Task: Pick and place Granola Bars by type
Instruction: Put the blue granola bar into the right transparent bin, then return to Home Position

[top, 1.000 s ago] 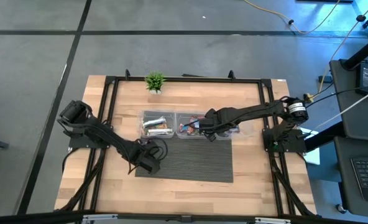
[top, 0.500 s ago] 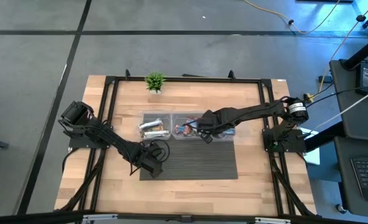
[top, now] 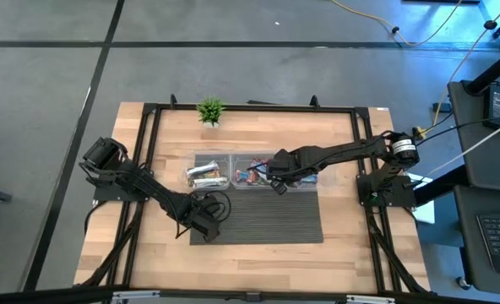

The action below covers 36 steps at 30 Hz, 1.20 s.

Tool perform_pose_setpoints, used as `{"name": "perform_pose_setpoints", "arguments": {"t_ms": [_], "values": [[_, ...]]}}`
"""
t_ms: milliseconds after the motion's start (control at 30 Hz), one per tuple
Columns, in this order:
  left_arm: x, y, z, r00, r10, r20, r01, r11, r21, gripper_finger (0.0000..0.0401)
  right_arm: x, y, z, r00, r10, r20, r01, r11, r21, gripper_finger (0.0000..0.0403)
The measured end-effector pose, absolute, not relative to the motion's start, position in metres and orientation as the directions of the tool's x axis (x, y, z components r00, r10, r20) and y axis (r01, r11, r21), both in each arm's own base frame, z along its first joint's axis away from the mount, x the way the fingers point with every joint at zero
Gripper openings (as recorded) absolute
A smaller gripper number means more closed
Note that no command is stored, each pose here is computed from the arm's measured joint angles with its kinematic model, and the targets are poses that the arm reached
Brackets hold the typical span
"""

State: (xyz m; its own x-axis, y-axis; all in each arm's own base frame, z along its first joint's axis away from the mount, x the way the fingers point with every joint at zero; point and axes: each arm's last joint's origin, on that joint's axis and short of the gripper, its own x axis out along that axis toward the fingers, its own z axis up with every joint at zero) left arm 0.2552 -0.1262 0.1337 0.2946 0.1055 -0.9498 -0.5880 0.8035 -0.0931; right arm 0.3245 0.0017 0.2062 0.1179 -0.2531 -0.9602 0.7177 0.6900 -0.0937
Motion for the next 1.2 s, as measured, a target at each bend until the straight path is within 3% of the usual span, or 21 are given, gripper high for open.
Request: {"name": "perform_pose_setpoints", "arguments": {"t_ms": [267, 467, 533, 667, 800, 1000, 1200], "values": [[0.249, -0.123, 0.149, 0.314, 0.081, -0.946, -0.559, 0.821, -0.115, 0.0192, 0.315, 0.001, 0.211, 0.033, -0.275, -0.961, 0.724, 0.670, -0.167, 0.0182], [0.242, -0.119, 0.182, 0.417, 0.032, -0.908, -0.473, 0.861, -0.186, 0.0196, 0.307, 0.004, 0.244, -0.024, -0.360, -0.933, 0.730, 0.631, -0.262, 0.0203], [0.238, -0.118, 0.195, 0.463, 0.009, -0.887, -0.435, 0.873, -0.218, 0.0196, 0.305, 0.016, 0.264, 0.047, -0.390, -0.920, 0.717, 0.654, -0.241, 0.0204], [0.233, -0.117, 0.216, 0.540, -0.074, -0.838, -0.403, 0.852, -0.335, 0.0194, 0.296, 0.053, 0.307, 0.266, -0.393, -0.880, 0.558, 0.807, -0.192, 0.0204], [0.235, -0.118, 0.238, 0.679, -0.124, -0.724, -0.286, 0.864, -0.415, 0.0194, 0.278, 0.088, 0.327, 0.408, -0.346, -0.845, 0.502, 0.858, -0.109, 0.0204], [0.241, -0.121, 0.281, 0.869, -0.256, -0.423, 0.084, 0.919, -0.385, 0.0194, 0.248, 0.138, 0.315, 0.622, -0.223, -0.750, 0.332, 0.943, -0.005, 0.0204], [0.231, -0.108, 0.300, 0.912, -0.261, -0.317, 0.163, 0.938, -0.304, 0.0196, 0.229, 0.153, 0.285, 0.793, -0.022, -0.608, 0.179, 0.964, 0.199, 0.0204]]}}
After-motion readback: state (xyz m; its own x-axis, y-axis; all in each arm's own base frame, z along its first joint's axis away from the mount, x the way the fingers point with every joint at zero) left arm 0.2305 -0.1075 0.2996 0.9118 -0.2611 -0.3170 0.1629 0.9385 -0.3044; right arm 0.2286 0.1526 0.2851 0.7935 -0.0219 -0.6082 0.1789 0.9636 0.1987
